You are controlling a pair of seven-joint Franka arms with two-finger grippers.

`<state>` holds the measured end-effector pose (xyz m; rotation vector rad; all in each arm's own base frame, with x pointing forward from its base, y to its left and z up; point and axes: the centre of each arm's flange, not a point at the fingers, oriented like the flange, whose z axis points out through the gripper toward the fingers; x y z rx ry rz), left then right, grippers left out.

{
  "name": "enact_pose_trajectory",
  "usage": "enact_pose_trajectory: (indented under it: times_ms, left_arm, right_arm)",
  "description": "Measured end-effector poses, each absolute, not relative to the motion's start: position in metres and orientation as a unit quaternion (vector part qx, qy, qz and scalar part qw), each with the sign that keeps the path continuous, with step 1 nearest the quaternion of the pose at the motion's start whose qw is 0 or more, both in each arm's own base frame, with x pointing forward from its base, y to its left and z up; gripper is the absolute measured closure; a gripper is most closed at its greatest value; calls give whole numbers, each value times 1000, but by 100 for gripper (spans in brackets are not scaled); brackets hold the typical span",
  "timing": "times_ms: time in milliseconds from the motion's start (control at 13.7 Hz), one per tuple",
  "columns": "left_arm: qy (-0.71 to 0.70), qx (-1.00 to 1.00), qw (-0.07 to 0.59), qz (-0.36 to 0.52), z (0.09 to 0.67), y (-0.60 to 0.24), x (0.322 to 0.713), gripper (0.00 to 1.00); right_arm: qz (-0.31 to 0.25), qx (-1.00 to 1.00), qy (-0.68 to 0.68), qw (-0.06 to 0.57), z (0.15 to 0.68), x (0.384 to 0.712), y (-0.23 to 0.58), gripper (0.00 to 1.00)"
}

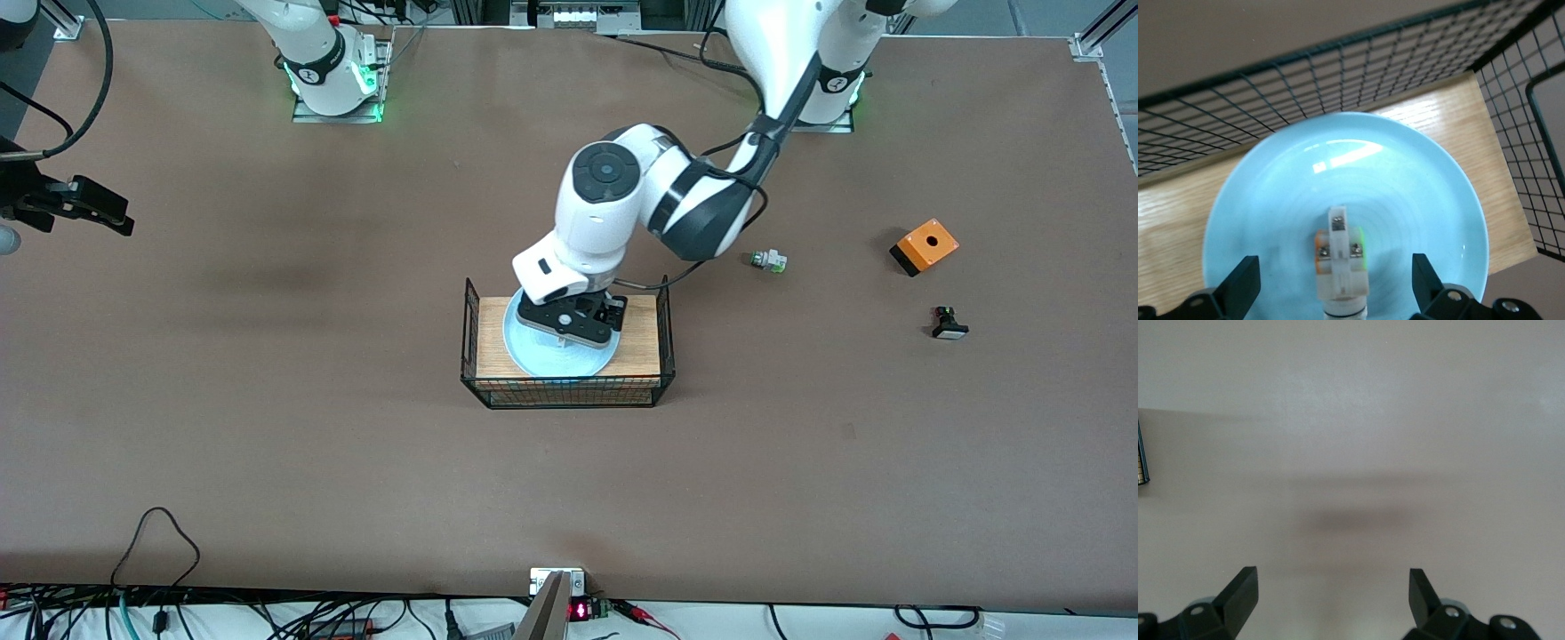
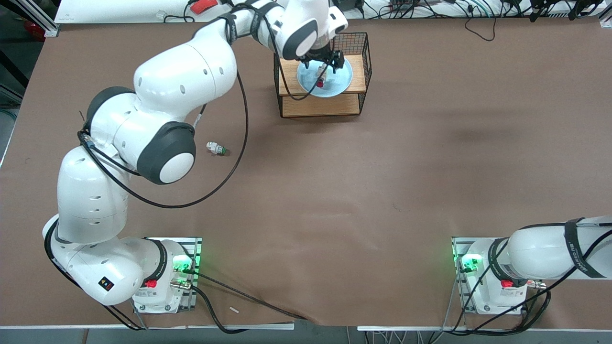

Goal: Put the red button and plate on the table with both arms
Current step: 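Reach the left gripper down over the white-green button on the plate, then close the left gripper on the button and lift it off the plate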

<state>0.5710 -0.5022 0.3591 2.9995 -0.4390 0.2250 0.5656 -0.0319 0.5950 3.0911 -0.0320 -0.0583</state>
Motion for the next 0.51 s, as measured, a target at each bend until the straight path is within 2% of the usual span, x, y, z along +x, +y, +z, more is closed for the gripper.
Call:
enact_pose_trajectory:
  times_ms: [146, 219, 292, 510]
  left_arm:
    - [-150, 985, 47, 75, 358, -506, 567, 0]
    - [-152, 985, 46, 74, 356, -507, 567, 5]
    - [-153, 985, 44, 72, 353, -508, 566, 6]
    - [-154, 985, 42, 68, 345, -509, 565, 38]
  right_arm:
    - [-20, 999, -13, 21, 594, 566, -33, 0]
    - [-21, 999, -16, 18, 593, 566, -35, 0]
    - [-22, 999, -18, 16, 591, 567, -37, 0]
    - [-24, 999, -20, 13, 589, 568, -38, 0]
